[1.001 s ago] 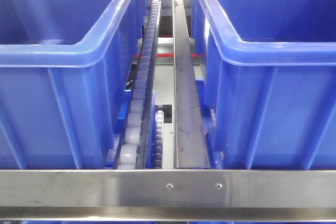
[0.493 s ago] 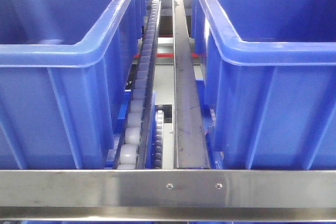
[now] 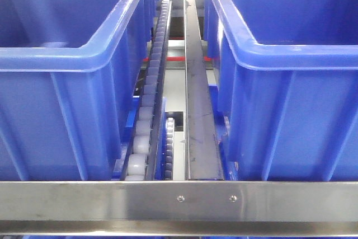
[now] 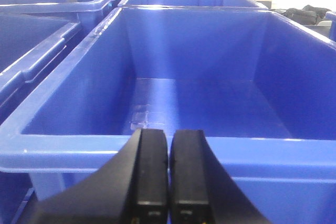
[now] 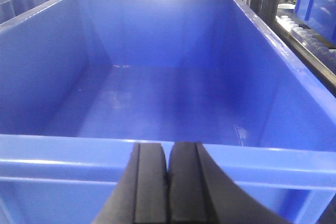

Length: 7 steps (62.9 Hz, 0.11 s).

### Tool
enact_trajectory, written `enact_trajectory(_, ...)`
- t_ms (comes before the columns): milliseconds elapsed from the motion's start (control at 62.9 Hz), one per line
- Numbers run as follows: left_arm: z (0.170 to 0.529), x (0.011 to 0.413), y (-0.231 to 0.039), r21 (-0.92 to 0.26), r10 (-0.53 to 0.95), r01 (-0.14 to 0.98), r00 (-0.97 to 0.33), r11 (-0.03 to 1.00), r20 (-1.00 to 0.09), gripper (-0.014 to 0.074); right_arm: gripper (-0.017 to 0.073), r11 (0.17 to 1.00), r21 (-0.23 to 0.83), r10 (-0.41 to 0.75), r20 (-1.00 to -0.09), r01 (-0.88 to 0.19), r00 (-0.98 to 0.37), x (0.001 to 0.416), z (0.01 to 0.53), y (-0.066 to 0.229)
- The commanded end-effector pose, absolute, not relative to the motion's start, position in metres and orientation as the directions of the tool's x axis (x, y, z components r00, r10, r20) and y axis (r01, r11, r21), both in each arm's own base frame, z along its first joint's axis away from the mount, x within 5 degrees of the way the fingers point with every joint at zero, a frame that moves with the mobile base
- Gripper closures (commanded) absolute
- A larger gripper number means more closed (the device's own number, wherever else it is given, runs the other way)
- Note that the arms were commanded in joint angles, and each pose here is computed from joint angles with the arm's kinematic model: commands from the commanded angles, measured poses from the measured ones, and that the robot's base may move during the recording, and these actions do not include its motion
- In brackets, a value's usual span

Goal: Pick and sort blue part to right shelf

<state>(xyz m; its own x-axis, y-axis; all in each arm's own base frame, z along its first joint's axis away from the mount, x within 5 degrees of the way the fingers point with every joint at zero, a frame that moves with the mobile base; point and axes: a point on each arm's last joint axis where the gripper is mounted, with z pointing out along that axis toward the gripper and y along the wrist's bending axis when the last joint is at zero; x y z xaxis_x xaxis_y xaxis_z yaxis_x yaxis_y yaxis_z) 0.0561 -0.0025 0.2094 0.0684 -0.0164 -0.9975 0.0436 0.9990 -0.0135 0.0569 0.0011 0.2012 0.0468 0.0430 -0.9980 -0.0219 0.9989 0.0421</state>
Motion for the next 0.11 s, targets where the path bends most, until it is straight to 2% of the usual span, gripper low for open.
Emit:
enact_trajectory(0,0.2108,0.0545,-0.0017,-0.017,-0.022,0.038,0.153,0.999,-0.988,0.047,0.0494,0.999,0.029,0.033,-0.982,-0.026,0.184,0.0528,0.2187,0.0013)
enact_trajectory(95,0.2108,0.0545,-0.0017,-0.017,-0.022,0.038,0.153,0.999,-0.988,0.047,0.0494,0.999,0.029,0.033,-0.982,-0.026,0.184,0.0528,0.2187,0.0013)
